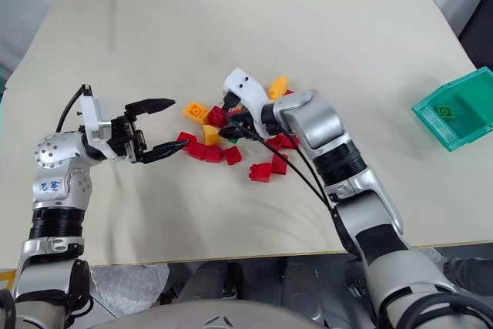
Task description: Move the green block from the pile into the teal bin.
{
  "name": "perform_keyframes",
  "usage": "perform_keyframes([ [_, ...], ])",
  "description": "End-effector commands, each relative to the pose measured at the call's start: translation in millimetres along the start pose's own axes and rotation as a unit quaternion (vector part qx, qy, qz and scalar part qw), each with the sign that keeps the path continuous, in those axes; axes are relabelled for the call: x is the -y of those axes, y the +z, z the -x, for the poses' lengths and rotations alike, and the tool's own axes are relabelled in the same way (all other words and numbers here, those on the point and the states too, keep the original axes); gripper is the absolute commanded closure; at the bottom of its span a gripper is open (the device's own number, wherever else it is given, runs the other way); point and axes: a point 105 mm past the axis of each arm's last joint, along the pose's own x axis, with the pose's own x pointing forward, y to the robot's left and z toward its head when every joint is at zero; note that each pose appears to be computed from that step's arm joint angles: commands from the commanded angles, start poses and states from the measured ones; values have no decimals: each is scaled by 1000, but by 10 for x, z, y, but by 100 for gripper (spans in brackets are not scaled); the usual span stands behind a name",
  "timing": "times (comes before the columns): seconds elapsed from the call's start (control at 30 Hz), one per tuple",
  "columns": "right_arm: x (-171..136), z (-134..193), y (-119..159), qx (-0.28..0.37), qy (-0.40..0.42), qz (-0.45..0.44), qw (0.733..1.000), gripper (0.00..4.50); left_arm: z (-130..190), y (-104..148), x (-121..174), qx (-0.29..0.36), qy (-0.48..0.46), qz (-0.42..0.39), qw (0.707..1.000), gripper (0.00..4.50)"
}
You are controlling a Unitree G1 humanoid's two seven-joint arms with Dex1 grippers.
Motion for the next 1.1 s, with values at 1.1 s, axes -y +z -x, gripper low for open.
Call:
perform_keyframes([
  [1.1, 1506, 3505, -1284, -188, -565, 3, 803, 140, -1221, 27, 130, -25, -73, 37, 996, 0],
])
